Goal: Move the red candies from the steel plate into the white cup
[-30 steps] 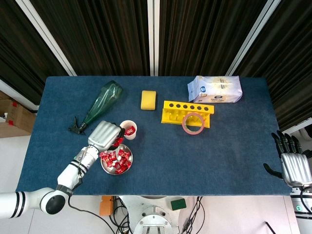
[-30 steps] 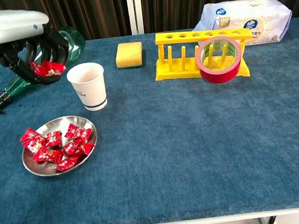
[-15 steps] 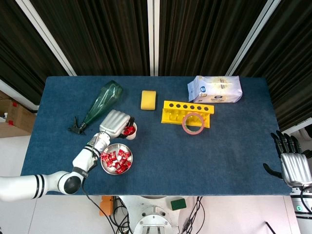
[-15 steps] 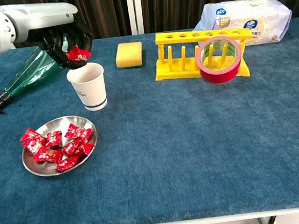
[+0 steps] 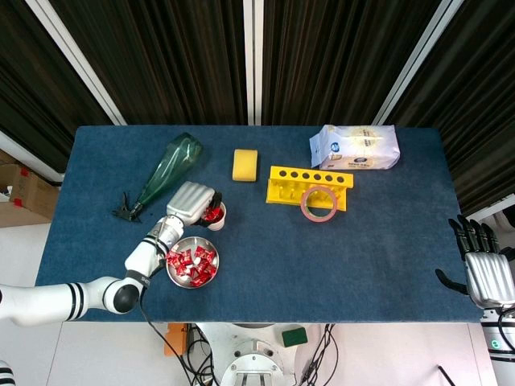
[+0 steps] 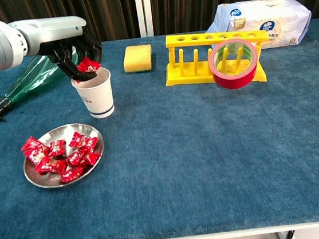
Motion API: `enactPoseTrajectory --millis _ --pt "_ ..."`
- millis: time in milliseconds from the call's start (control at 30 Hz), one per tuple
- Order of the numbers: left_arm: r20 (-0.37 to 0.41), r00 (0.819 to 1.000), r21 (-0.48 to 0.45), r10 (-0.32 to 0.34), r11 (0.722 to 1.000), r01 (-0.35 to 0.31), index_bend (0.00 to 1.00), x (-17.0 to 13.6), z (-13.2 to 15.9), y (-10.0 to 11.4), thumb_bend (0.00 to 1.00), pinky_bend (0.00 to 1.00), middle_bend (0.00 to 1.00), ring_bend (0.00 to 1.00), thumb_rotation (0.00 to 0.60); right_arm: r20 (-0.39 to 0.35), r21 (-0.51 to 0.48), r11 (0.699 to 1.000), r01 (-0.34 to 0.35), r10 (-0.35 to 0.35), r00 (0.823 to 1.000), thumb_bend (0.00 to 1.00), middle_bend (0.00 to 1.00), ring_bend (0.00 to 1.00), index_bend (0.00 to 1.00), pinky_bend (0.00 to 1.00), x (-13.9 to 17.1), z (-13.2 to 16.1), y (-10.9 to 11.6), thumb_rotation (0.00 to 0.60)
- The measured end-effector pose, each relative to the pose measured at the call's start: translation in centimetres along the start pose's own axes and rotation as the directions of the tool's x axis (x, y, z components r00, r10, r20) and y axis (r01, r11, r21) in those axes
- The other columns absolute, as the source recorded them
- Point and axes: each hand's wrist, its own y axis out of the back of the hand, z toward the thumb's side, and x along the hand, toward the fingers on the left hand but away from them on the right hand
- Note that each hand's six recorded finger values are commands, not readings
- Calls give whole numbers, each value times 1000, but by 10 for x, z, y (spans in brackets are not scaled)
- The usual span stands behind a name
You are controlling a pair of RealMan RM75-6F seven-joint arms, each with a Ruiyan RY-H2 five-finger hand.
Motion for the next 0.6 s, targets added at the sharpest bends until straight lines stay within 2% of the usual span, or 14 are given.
enactPoseTrajectory --millis 200,600 --pt "2 1000 -13 4 1000 -4 426 0 0 0 387 600 431 418 600 0 0 1000 0 0 1000 198 0 0 0 0 0 1 -1 600" --pt "27 999 8 21 1000 -21 399 -6 5 1 378 597 399 397 600 2 0 1000 1 -1 1000 198 0 0 0 0 0 0 0 600"
